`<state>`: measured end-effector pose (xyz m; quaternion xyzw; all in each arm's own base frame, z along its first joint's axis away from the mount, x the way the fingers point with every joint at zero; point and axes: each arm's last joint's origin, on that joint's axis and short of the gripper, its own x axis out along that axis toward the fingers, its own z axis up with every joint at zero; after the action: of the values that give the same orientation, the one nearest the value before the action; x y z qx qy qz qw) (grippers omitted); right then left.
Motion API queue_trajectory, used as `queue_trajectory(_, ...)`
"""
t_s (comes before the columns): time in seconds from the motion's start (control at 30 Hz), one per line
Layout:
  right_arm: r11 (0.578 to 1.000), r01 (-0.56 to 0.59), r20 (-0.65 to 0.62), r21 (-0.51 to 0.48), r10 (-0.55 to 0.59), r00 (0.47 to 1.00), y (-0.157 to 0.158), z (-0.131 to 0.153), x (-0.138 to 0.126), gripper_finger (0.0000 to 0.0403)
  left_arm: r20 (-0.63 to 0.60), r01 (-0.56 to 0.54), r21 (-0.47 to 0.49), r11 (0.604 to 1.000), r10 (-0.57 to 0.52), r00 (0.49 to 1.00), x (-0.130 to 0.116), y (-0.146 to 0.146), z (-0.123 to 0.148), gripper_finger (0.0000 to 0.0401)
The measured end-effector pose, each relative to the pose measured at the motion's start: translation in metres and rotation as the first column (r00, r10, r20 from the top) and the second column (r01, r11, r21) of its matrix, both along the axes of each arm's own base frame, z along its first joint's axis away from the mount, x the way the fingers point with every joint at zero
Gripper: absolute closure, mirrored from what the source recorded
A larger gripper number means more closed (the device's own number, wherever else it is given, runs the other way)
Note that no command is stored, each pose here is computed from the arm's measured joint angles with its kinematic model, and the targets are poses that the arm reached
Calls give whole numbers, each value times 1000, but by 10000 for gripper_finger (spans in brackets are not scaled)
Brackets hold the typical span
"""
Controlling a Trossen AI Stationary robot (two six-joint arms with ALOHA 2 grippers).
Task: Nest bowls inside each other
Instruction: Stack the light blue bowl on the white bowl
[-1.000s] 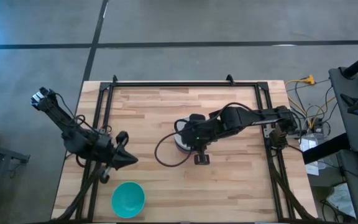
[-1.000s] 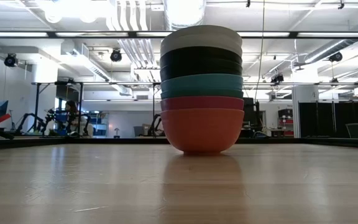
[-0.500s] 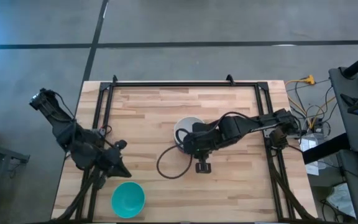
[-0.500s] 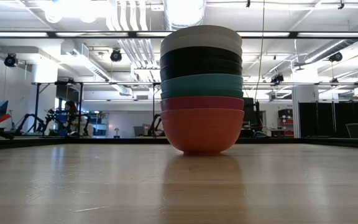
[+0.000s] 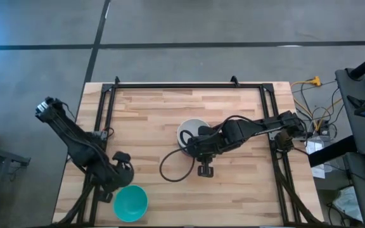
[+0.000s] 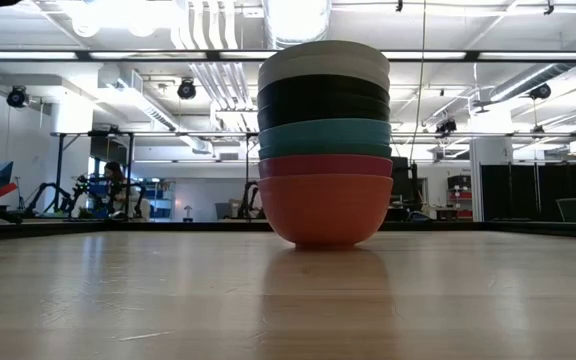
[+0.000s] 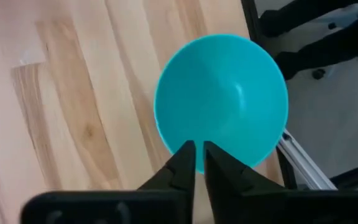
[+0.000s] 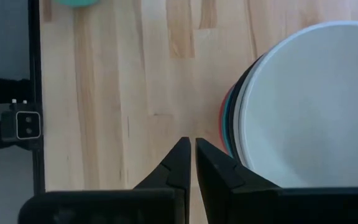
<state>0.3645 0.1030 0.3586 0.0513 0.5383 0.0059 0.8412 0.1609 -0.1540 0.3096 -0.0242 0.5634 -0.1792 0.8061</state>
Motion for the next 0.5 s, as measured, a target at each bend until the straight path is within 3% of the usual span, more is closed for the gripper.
queue_trajectory(0.27,1000,-10,4,4,10,1000,6,0,-1,385,-6,-25,34,999,26,1000,4,-2,-14,286)
queue_trajectory(0.5,998,-54,16,7,54,998,23,1,-6,385,-129,-212,24,977,213,968,0,1,-48,218)
